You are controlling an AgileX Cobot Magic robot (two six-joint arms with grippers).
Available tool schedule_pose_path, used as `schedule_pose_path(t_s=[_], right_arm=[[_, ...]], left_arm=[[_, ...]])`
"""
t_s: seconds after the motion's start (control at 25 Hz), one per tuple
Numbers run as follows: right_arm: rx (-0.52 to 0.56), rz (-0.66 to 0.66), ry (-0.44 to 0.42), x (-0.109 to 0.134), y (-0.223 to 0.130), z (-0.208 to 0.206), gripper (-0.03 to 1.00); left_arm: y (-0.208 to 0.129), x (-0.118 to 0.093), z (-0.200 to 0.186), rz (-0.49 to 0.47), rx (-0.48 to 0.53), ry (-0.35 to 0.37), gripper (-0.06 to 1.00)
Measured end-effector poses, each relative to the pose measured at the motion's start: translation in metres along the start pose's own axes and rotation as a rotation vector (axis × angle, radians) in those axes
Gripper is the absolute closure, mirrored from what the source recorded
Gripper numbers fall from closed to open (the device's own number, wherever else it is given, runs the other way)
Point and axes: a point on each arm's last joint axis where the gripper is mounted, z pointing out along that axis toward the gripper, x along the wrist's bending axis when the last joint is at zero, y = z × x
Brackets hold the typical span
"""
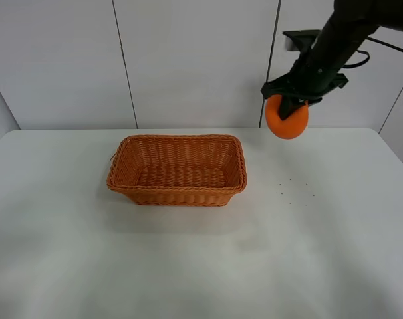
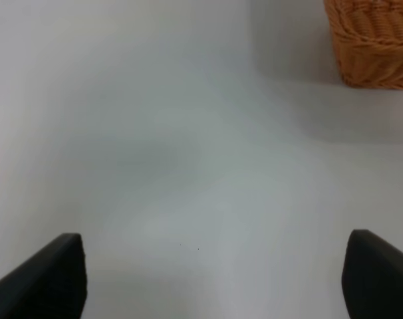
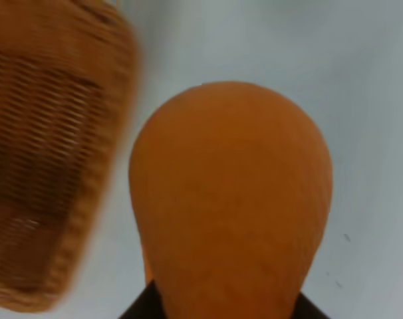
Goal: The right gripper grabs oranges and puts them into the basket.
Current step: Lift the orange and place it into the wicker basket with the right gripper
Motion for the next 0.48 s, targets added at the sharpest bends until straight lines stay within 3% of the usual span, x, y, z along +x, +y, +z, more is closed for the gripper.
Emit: schedule_pose_path(t_s=[0.24, 0.48], right_arm=[[-0.135, -0.109, 0.071, 0.070, 0.014, -0.008, 0.88], [-0.123, -0.207, 0.132, 0.132, 0.009, 0.042, 0.88]], left_arm=[[0.000, 0.000, 0.000, 0.000, 0.000, 0.000, 0.06], [0.000, 0.000, 0.000, 0.000, 0.000, 0.000, 0.06]])
